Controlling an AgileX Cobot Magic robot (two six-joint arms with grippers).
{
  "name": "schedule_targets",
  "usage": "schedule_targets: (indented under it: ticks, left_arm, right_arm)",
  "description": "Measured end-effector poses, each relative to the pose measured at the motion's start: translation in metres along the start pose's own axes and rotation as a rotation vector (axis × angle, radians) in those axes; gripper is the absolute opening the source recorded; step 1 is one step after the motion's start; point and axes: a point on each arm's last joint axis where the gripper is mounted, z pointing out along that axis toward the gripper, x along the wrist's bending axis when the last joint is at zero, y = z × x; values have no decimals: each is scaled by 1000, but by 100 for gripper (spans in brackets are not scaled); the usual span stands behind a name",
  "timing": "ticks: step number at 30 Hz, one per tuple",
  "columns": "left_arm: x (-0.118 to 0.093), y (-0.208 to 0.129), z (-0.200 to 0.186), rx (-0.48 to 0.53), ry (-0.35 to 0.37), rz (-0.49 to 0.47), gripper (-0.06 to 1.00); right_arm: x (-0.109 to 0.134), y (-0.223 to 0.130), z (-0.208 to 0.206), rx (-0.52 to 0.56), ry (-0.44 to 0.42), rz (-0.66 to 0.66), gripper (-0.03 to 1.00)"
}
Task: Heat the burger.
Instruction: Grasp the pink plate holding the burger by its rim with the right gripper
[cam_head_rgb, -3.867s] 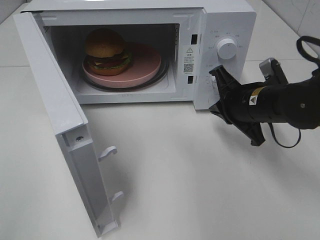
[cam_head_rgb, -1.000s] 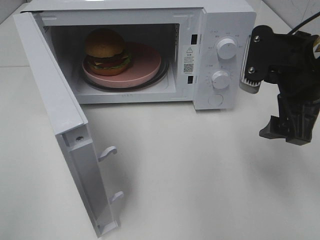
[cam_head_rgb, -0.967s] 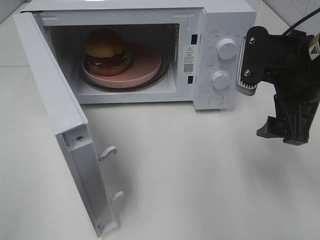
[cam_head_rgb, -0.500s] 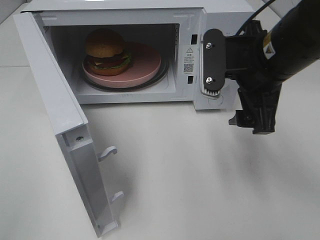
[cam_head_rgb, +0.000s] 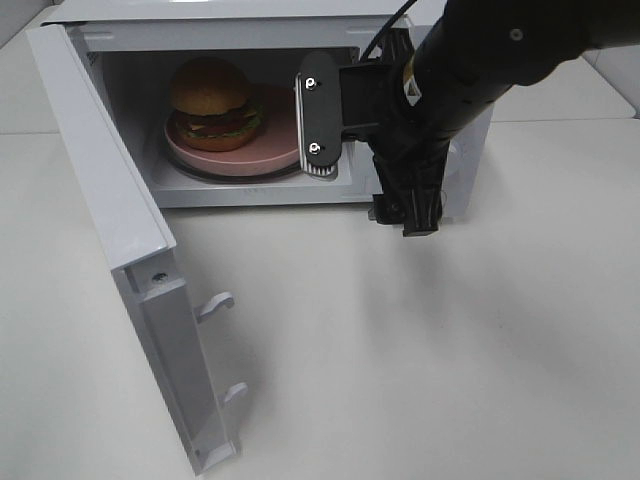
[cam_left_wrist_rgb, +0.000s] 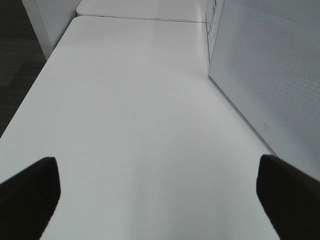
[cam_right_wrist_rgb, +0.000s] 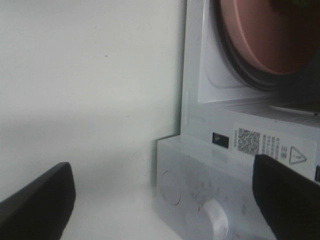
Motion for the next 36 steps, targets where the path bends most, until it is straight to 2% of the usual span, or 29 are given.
schedule_targets:
  ticks: [24,36]
  left_arm:
    - [0,0,0,0,0,0,99]
    - [0,0,0,0,0,0,99]
  right_arm:
    - [-31,39,90,-38,-37,-11,88]
    - [-35,51,128,-49,-48,-10,86]
